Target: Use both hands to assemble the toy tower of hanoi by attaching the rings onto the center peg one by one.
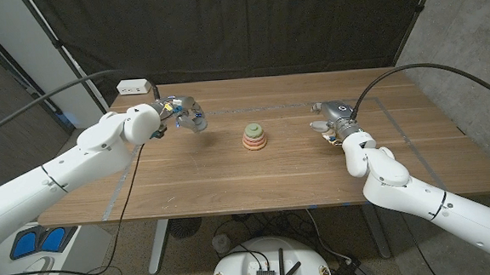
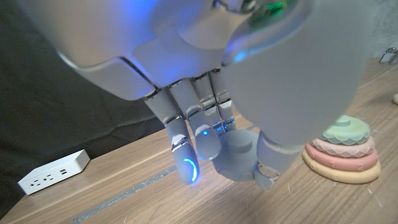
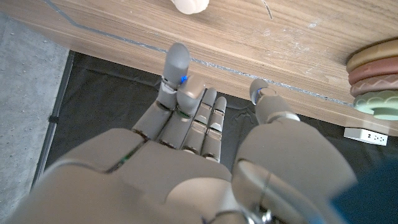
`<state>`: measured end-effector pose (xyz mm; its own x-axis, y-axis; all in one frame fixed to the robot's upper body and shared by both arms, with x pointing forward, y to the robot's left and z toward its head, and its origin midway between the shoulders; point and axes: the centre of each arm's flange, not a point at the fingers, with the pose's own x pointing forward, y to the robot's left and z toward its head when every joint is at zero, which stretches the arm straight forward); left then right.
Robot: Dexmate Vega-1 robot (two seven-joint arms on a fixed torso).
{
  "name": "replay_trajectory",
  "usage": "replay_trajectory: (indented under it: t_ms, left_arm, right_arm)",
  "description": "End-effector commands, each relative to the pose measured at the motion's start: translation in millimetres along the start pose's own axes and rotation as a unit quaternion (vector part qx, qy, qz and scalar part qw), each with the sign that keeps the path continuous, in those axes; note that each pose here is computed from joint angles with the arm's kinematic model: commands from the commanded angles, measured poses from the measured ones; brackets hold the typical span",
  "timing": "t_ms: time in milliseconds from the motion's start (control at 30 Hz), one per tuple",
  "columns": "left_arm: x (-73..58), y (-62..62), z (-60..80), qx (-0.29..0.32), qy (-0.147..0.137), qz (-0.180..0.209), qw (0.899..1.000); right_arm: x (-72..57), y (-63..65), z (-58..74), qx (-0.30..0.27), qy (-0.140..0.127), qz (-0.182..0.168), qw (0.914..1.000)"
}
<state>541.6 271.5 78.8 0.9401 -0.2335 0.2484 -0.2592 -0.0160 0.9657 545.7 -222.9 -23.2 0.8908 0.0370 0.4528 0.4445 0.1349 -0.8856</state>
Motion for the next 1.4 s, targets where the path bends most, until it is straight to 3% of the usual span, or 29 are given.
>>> replay_trajectory:
  t_ms: [33,700,1400]
  left_arm:
    - [4.6,8.1,9.1,-0.01,-0.031,0.005,0.999]
    - [21.2,20.9,29.6,-0.005,-0.072,0.003,0.997]
    - [42.6,21.0,60.8,0.002,-0.123,-0.008,0.992]
  right_arm:
    - [-2.0,-1.7,-1.1,0.0,0.003,-0.004,1.0]
    - [-6.6,-5.4,-5.3,0.0,0.009,-0.004,1.0]
    - [-8.6,-5.4,-10.1,0.004,0.017,-0.007,0.9998]
